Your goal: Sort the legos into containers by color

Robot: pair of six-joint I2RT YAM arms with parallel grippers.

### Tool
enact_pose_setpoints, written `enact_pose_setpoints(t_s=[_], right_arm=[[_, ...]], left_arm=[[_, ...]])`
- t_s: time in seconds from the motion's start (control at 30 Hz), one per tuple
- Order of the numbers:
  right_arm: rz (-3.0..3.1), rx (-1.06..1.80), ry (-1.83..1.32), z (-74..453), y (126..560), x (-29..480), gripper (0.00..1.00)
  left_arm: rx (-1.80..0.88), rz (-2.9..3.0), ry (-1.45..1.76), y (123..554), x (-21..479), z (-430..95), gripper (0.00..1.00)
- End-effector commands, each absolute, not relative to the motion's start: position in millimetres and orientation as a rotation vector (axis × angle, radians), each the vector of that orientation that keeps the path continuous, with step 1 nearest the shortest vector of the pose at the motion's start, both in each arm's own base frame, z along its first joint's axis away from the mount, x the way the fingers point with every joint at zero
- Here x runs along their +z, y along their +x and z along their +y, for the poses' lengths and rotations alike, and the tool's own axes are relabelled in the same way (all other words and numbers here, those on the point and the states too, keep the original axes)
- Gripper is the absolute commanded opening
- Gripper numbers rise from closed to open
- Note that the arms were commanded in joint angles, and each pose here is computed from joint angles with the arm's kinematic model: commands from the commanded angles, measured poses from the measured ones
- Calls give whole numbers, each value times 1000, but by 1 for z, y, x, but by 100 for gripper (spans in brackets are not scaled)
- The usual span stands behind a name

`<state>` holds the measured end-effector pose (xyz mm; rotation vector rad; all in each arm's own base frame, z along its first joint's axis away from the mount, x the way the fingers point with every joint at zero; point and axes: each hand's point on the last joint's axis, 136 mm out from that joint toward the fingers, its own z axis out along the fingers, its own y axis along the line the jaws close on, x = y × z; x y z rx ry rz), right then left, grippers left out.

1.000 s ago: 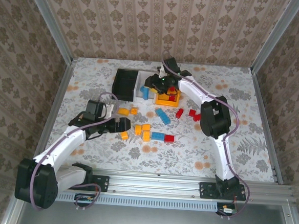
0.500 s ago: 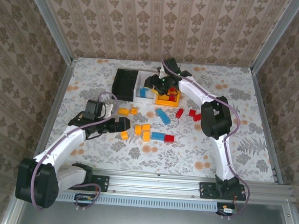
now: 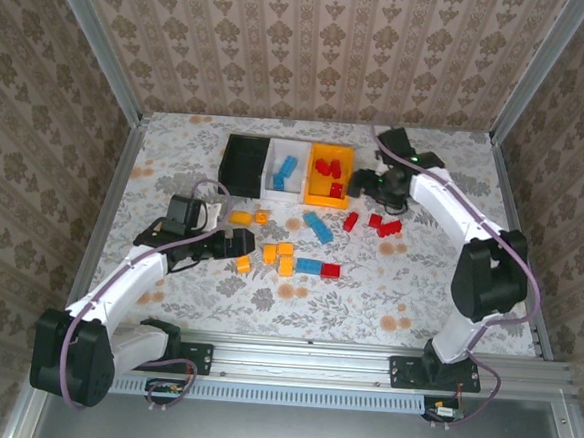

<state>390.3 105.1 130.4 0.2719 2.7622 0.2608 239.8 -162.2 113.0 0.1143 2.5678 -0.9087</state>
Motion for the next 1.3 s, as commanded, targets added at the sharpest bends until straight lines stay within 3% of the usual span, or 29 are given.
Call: enact_pose_setpoints(t_s=[0.0,0.23,0.77,1.07,1.27], right_arm=[[2887,46,210,72,357,96,87],[2957,-119,75,55,358,69,89],[3014,-178,24,56,383,35,87],[3033,-134,40,60,384,29,76],[3026,-124,53,59,379,34,58]], left_arm=[[-936,2567,143,238,112,-169,100],[-941,2580,153,238,109,-175,100],[-917,2598,163,235,107,-172,100],[-904,2601,166,235,108,-170,100],[-905,2599,165,235,109,-171,100]])
